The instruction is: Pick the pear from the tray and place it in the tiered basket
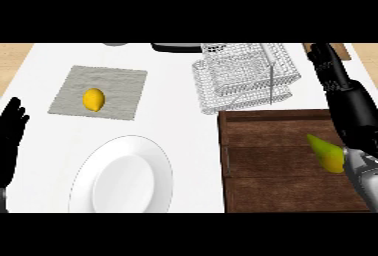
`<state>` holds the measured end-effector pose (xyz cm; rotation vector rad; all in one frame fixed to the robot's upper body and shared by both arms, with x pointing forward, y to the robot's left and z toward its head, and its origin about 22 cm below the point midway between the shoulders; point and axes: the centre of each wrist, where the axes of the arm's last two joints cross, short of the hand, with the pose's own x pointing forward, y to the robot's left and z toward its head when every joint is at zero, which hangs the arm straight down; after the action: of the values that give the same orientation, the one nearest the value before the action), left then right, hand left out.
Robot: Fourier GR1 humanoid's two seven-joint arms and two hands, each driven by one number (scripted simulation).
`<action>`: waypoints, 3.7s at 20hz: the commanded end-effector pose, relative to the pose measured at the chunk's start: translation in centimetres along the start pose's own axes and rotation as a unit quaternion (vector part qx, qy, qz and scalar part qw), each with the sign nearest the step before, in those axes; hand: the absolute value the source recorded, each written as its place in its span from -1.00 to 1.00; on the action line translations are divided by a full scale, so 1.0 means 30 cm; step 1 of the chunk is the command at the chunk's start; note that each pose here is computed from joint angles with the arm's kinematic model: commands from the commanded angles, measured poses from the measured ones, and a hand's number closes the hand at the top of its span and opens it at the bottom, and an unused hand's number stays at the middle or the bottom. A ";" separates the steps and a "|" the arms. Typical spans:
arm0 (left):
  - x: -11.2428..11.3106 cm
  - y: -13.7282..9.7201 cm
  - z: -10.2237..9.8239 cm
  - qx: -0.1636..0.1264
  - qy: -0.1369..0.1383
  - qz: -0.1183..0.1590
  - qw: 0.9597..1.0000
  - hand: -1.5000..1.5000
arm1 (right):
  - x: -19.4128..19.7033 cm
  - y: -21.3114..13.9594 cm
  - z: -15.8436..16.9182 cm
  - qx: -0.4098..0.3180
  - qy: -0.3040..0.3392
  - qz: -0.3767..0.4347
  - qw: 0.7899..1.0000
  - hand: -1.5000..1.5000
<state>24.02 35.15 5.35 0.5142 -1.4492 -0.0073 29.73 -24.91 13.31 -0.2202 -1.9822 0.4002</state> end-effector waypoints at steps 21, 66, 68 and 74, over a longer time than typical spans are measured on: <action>-0.079 -0.447 0.053 -0.260 -0.054 0.105 0.958 0.00 | -0.109 -0.267 -0.138 0.141 0.300 0.086 0.940 -1.00; -0.116 -0.477 0.077 -0.257 -0.047 0.107 0.959 0.00 | -0.195 -0.220 -0.052 0.380 0.483 0.389 0.687 -1.00; -0.139 -0.457 0.031 -0.260 -0.039 0.111 0.958 0.00 | -0.254 -0.086 0.005 0.389 0.486 0.378 0.685 -1.00; -0.098 -0.416 0.037 -0.264 -0.060 0.112 0.956 0.00 | -0.337 -0.143 0.018 0.391 0.486 0.376 0.685 -1.00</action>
<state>26.33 23.93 -2.36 -0.0786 -1.5317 -0.2296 33.42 -31.70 8.30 -0.5623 -0.4809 1.2995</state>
